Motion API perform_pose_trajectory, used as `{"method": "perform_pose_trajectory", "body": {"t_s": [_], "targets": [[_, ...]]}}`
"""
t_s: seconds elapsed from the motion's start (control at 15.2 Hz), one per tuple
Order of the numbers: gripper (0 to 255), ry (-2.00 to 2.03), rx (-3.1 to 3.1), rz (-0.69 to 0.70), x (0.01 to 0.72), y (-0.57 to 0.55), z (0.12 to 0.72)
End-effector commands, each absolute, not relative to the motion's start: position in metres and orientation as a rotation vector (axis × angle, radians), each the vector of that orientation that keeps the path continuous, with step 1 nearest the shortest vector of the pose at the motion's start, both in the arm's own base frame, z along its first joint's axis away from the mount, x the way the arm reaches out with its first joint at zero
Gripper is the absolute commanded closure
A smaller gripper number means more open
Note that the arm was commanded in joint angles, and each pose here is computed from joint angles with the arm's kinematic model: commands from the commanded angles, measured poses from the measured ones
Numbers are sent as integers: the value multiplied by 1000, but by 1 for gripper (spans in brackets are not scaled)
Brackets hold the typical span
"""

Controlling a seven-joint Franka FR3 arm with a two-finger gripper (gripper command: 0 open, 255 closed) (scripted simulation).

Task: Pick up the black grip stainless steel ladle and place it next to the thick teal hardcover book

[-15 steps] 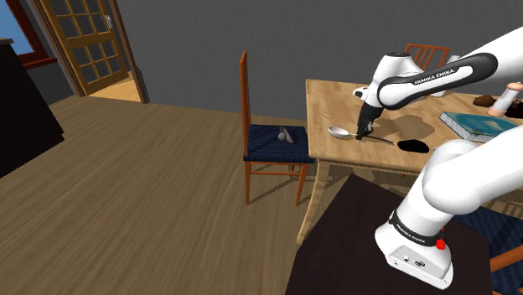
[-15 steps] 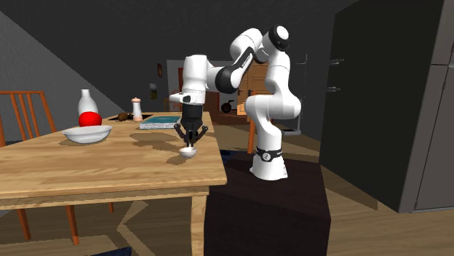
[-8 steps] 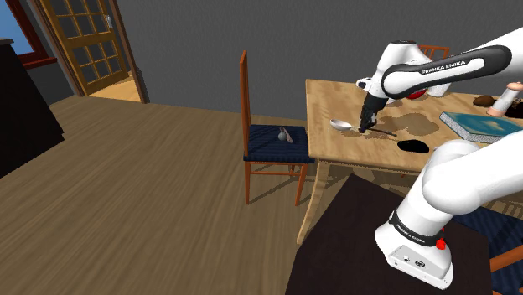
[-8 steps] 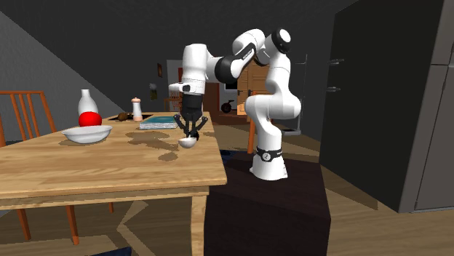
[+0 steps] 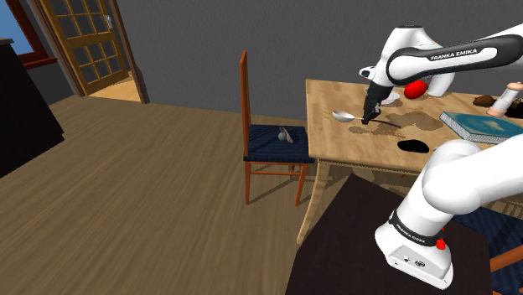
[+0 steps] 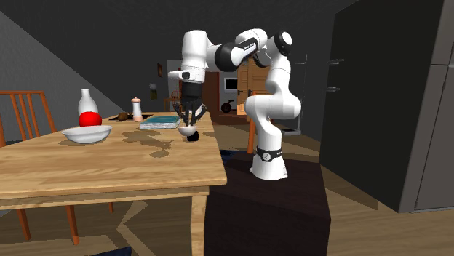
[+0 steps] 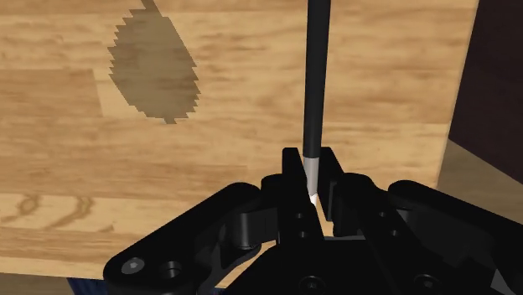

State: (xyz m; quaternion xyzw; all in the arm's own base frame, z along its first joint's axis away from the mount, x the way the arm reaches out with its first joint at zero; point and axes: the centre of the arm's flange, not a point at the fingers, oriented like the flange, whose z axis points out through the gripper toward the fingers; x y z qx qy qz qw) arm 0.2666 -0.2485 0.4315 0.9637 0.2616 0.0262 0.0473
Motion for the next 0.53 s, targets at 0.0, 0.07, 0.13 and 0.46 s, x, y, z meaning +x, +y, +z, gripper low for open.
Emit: {"method": "perform_pose_trajectory", "body": {"t_s": [0.0,0.07,0.13,0.46], "targets": [[255,798,2940,80,266,-250,443],[255,798,2940,80,266,-250,448],[255,798,2940,80,255,-257,448],[255,798,2940,80,199,-292,448]]}}
